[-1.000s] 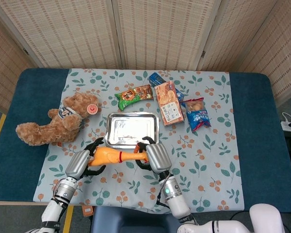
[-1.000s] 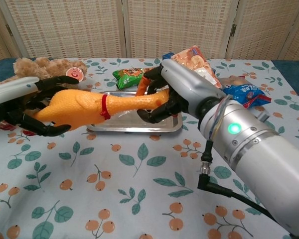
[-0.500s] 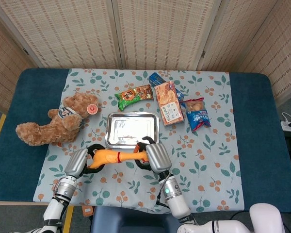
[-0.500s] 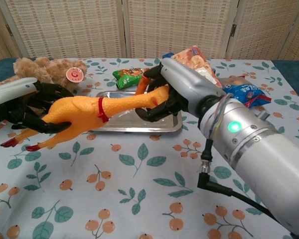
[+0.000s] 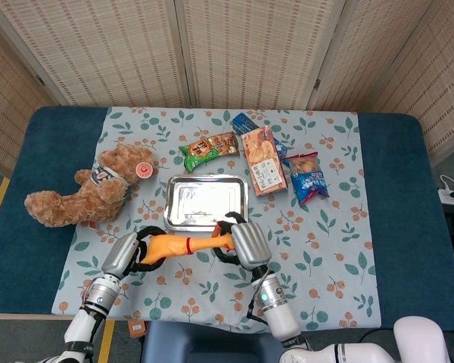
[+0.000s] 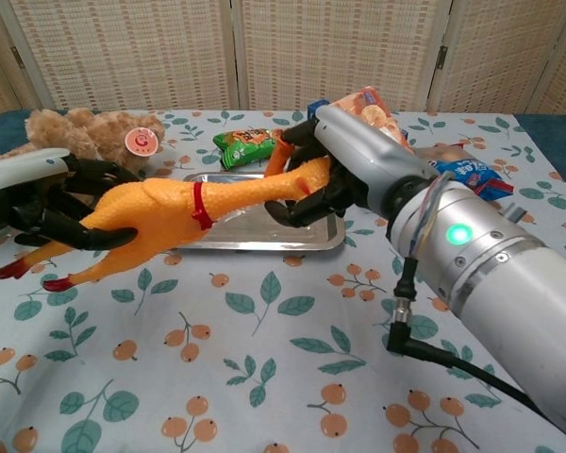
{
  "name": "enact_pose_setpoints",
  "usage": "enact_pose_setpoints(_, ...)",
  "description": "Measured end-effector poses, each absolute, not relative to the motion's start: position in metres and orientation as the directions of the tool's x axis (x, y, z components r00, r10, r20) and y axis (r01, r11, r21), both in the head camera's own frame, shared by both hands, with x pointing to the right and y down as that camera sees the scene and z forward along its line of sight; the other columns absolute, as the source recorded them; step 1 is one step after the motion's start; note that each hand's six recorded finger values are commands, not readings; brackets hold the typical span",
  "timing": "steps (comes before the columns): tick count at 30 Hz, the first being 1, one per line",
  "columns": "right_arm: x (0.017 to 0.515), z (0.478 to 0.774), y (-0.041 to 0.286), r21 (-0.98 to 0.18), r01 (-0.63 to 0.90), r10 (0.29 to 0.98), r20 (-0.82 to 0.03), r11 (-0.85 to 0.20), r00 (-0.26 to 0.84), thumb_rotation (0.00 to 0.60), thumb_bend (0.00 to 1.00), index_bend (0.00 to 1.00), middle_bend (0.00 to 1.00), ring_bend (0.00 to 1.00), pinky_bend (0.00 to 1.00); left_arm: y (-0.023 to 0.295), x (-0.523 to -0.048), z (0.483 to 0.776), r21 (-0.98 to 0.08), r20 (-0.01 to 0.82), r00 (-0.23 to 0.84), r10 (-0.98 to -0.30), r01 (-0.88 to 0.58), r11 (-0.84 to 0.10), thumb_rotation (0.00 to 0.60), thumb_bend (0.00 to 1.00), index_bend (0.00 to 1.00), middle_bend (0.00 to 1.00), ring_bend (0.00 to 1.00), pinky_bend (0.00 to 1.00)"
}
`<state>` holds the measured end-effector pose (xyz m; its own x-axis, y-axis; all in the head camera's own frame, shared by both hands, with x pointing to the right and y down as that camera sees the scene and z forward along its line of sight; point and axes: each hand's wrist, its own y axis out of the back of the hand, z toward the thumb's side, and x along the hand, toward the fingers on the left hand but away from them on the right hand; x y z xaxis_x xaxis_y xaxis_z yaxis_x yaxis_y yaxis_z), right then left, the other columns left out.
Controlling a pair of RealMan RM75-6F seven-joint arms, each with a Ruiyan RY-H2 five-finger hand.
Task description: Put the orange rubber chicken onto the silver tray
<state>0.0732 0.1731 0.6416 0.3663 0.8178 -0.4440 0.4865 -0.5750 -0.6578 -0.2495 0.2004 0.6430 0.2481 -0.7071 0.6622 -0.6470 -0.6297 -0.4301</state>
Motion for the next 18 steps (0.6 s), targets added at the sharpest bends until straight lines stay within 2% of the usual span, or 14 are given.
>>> enact_pose_setpoints(3,0.073,0.643,0.173,-0.658,0.484,0.816,-0.445,-0.577,0.368,0.6,0.35,0.86,0.57,0.63,0.68,0.198,-0.25,0.642,-0.433,0.65,0.242,-0.72,-0.66,-0.614,0.6,0.95,0.88,0.93,0.85,1.0)
enact_pose_setpoints(4,0.073,0.643,0.174,-0.658,0.484,0.816,-0.446,-0.578,0.369,0.6,0.35,0.86,0.57,0.63,0.68,0.198,-0.251,0.642,-0.441,0.642,0.24,-0.728,-0.662,-0.606,0.6,0.87,0.84,0.88,0.81,0.97)
enact_pose_setpoints(5,0.073,0.643,0.174,-0.658,0.483,0.815,-0.446,-0.578,0.369,0.6,0.35,0.86,0.57,0.63,0.68,0.197,-0.251,0.641,-0.453,0.63,0.238,-0.739,-0.661,-0.599,0.6,0.74,0.73,0.78,0.73,0.91)
enact_pose_setpoints(6,0.073,0.643,0.174,-0.657,0.483,0.815,-0.447,-0.579,0.369,0.6,0.35,0.86,0.57,0.63,0.68,0.197,-0.251,0.641,-0.46,0.622,0.241,-0.745,-0.657,-0.597,0.6,0.67,0.64,0.7,0.66,0.85)
enact_pose_setpoints(8,0.073,0.644,0.174,-0.657,0.483,0.815,-0.447,-0.579,0.369,0.6,0.35,0.86,0.57,0.63,0.68,0.2,-0.25,0.642,-0.462,0.618,0.256,-0.743,-0.647,-0.607,0.6,0.51,0.34,0.42,0.42,0.62)
enact_pose_setpoints(9,0.073,0.644,0.174,-0.657,0.483,0.815,-0.447,-0.579,0.369,0.6,0.35,0.86,0.57,0.63,0.68,0.202,-0.249,0.642,-0.457,0.621,0.262,-0.739,-0.644,-0.613,0.6,0.49,0.26,0.33,0.34,0.54)
enact_pose_setpoints(11,0.073,0.644,0.174,-0.657,0.482,0.814,-0.448,-0.58,0.369,0.6,0.35,0.86,0.57,0.63,0.68,0.203,-0.249,0.643,-0.451,0.627,0.27,-0.731,-0.639,-0.623,0.6,0.42,0.07,0.11,0.1,0.33)
enact_pose_setpoints(12,0.073,0.645,0.174,-0.657,0.481,0.814,-0.448,-0.58,0.37,0.6,0.35,0.86,0.57,0.63,0.68,0.203,-0.249,0.643,-0.451,0.628,0.277,-0.727,-0.632,-0.63,0.6,0.39,0.02,0.04,0.04,0.25)
enact_pose_setpoints(14,0.072,0.645,0.175,-0.658,0.479,0.814,-0.448,-0.58,0.371,0.6,0.35,0.86,0.57,0.63,0.68,0.204,-0.247,0.642,-0.45,0.63,0.3,-0.717,-0.611,-0.651,0.6,0.36,0.0,0.0,0.0,0.17)
enact_pose_setpoints(18,0.072,0.644,0.175,-0.659,0.479,0.814,-0.447,-0.58,0.37,0.6,0.35,0.86,0.57,0.63,0.68,0.208,-0.244,0.642,-0.439,0.648,0.336,-0.684,-0.569,-0.695,0.6,0.33,0.0,0.0,0.0,0.12)
